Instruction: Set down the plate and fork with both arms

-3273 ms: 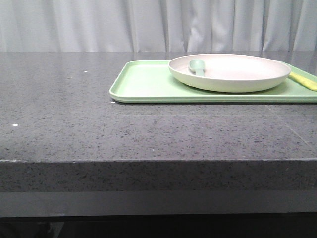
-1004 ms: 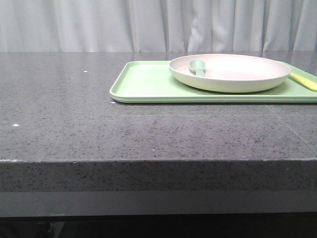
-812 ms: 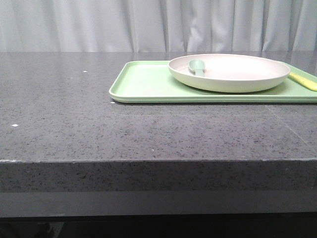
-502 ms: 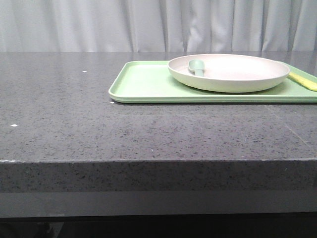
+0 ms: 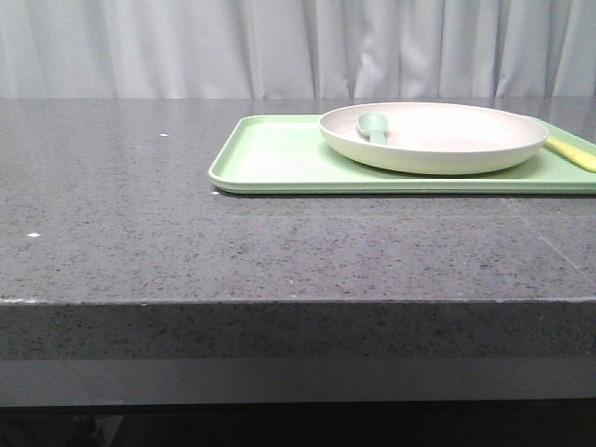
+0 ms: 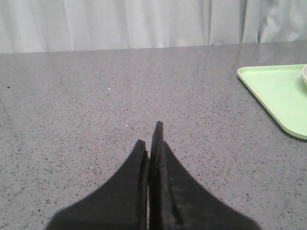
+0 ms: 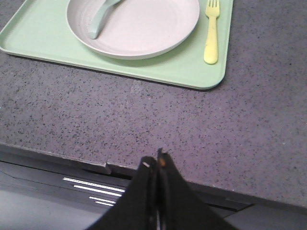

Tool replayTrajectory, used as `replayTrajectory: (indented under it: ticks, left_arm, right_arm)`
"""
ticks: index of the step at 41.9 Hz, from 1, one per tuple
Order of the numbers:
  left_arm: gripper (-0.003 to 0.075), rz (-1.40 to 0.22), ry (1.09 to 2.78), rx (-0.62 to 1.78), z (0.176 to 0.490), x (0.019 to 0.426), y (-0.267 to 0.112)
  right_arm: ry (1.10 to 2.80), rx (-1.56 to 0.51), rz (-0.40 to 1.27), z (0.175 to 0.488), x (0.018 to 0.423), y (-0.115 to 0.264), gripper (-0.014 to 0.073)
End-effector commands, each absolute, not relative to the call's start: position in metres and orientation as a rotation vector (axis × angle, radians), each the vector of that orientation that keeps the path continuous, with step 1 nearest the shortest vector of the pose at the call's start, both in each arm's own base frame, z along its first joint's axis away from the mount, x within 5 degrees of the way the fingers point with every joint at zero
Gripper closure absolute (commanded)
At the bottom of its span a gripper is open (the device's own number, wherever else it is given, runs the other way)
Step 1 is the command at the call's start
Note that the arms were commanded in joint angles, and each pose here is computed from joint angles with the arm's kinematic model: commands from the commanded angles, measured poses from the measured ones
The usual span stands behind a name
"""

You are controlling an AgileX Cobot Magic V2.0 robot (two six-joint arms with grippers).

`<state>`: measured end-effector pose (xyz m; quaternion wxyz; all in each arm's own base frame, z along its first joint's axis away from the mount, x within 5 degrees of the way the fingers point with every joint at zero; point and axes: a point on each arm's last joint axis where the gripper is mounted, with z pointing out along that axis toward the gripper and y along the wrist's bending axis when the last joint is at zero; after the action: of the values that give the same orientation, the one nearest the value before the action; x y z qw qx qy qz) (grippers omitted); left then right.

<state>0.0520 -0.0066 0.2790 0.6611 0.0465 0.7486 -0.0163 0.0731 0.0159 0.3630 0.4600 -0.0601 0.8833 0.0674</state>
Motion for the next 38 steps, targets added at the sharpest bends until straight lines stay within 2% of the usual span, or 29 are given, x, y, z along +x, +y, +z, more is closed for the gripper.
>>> replayTrajectory:
  ticks: [1, 6, 21, 38]
  left_arm:
    - [0.0738, -0.023, 1.518, 0.070, 0.279, 0.050, -0.004]
    - [0.0738, -0.052, 1.478, 0.028, 0.259, 0.052, -0.003]
    - [0.0738, -0.101, 1.497, -0.049, 0.213, 0.057, -0.002]
    - [0.0738, -0.093, 1.491, -0.041, 0.209, 0.054, -0.002]
  right_arm:
    - [2.087, -0.141, 0.159, 0.375, 0.076, 0.016, 0.0686]
    - [2.087, -0.141, 0.159, 0.375, 0.076, 0.016, 0.0686]
    - [2.087, -0.141, 0.159, 0.375, 0.076, 0.016, 0.0686]
    - [2.088, -0.142, 0.159, 0.375, 0.076, 0.016, 0.0686]
